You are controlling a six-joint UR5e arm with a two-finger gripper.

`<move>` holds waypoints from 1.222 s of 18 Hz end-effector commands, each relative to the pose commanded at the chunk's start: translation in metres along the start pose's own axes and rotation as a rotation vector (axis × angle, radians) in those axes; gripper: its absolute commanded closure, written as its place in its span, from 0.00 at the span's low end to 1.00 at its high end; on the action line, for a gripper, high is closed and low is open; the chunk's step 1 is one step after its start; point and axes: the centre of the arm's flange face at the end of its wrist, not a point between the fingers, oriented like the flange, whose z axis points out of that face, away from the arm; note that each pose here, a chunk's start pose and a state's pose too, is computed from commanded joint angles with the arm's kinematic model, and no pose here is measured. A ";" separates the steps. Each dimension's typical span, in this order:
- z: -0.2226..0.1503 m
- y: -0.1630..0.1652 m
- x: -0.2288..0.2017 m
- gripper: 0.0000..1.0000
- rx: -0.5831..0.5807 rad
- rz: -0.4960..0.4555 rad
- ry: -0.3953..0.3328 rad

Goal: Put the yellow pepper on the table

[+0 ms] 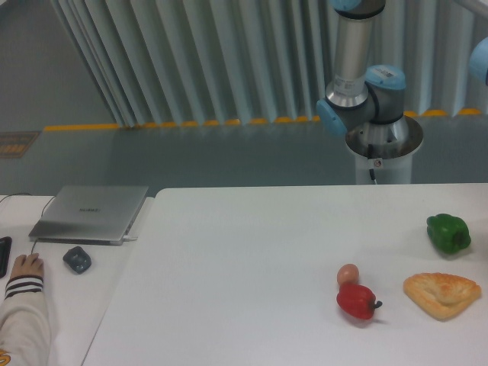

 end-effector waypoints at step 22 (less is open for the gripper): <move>-0.010 0.043 0.012 0.00 -0.052 -0.178 -0.120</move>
